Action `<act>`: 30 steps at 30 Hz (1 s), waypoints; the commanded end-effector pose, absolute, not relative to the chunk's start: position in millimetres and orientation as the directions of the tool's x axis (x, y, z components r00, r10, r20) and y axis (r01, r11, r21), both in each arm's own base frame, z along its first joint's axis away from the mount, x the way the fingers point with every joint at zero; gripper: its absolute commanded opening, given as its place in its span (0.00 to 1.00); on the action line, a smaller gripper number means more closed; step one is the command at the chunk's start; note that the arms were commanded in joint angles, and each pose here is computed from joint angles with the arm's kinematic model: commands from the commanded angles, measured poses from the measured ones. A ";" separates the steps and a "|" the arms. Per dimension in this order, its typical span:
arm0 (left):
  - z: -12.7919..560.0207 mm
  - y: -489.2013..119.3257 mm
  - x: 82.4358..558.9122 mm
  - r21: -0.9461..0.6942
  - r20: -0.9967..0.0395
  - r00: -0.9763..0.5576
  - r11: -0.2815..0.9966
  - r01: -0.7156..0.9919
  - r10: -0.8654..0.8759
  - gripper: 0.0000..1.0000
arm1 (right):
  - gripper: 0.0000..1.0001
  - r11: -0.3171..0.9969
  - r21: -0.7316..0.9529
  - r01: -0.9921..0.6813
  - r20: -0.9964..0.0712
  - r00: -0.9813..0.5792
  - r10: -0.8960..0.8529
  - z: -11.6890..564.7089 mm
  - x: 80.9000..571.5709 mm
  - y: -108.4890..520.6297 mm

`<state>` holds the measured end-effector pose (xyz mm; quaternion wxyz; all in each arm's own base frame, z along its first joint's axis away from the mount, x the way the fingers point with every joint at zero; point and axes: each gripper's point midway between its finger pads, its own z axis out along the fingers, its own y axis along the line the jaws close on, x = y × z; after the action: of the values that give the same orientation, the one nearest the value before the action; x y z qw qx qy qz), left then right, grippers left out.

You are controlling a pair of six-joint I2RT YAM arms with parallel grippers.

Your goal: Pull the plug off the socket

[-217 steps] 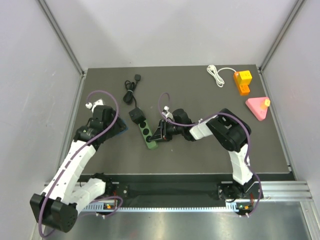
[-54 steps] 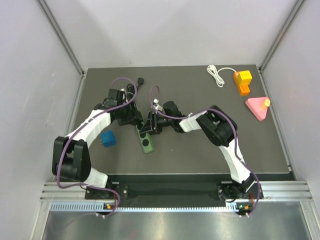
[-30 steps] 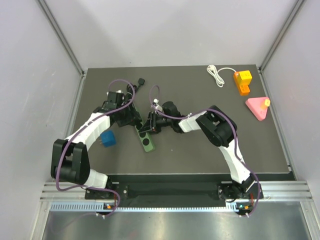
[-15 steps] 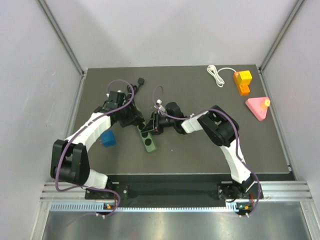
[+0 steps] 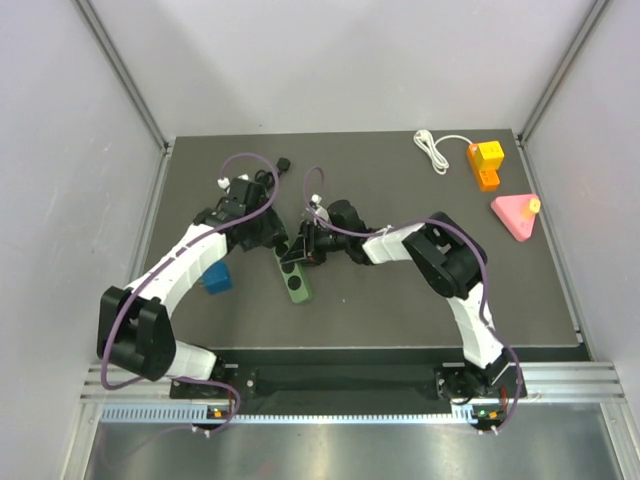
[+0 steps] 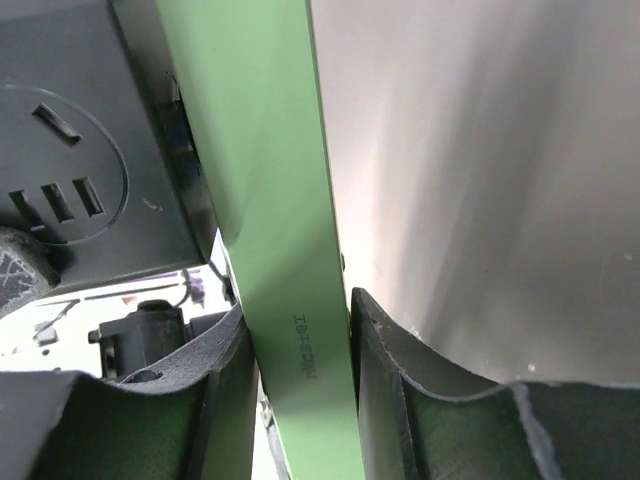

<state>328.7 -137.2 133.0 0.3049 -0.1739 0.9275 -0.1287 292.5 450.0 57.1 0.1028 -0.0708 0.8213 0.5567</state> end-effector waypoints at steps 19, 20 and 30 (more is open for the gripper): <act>204.3 -84.6 307.1 -0.322 -0.648 -0.655 0.919 -0.227 -0.389 0.00 | 0.00 0.644 0.765 -0.024 -0.191 -0.963 0.192 -9.0 342.6 402.2; 205.8 -74.7 310.3 -0.268 -0.664 -0.650 0.929 -0.254 -0.369 0.00 | 0.00 0.641 0.767 -0.034 -0.196 -0.963 0.183 -8.3 343.0 403.4; 158.4 8.4 338.3 0.360 -0.608 -0.783 0.835 -0.416 -0.128 0.00 | 0.00 0.634 0.765 -0.109 -0.235 -0.965 0.118 -7.8 334.0 404.1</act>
<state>331.5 -25.2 164.3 0.3265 -0.1713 0.9221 0.1178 340.9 423.9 32.7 0.1422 0.0025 0.8636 0.4836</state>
